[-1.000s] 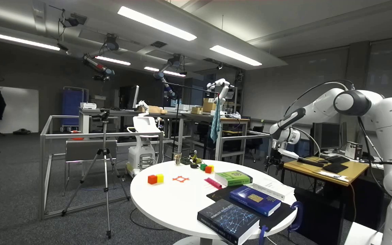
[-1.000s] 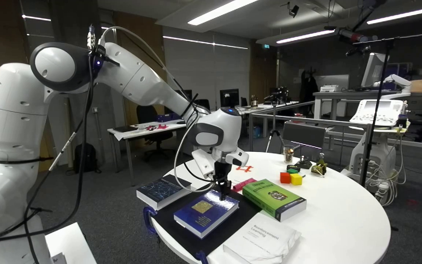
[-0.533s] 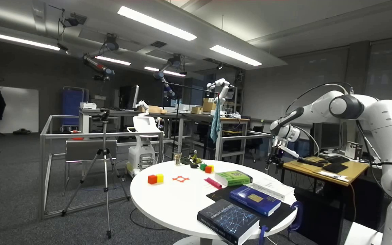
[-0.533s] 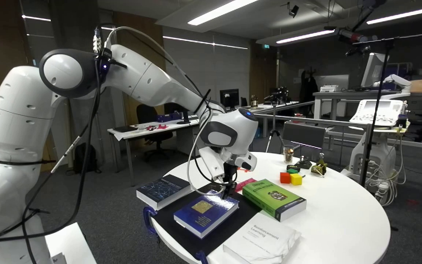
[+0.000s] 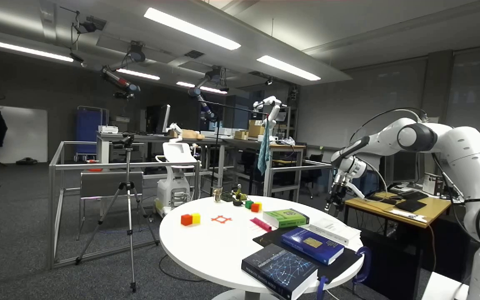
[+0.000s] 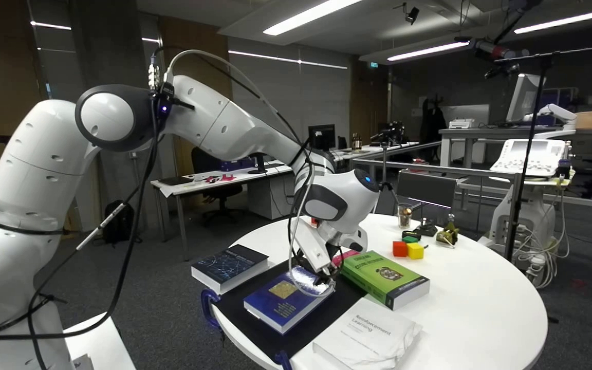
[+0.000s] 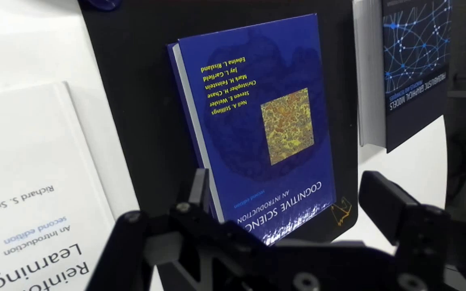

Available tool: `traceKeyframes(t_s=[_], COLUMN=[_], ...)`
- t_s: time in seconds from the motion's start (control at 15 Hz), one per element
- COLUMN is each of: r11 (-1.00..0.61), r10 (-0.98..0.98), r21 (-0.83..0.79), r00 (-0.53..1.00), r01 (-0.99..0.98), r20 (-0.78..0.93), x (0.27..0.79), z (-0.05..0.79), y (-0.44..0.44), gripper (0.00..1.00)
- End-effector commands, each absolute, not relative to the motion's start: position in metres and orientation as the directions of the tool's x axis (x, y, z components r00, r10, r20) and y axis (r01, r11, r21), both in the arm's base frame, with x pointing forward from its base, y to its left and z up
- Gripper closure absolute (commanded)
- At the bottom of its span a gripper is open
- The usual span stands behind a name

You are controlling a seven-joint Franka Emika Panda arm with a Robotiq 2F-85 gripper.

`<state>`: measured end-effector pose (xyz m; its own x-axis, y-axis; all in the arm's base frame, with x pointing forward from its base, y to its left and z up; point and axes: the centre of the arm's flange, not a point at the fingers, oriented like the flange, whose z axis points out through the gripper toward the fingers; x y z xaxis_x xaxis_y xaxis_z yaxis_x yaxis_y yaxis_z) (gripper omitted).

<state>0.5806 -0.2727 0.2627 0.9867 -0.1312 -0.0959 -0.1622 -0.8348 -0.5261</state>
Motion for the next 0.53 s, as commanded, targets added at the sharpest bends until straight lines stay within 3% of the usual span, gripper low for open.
traceKeyframes(t_s=[0.0, 0.33, 0.47], r11=[-0.810, -0.810, -0.804], r10=[-0.063, 0.015, -0.008], r21=[-0.583, -0.584, -0.595], r00=[0.998, 0.998, 1.000], r01=[-0.064, 0.048, 0.001], r20=[-0.021, 0.060, 0.012], x=[0.592, 0.605, 0.607], z=[0.256, 0.246, 0.250], y=[-0.280, -0.276, -0.276], gripper=[0.00, 0.00, 0.00])
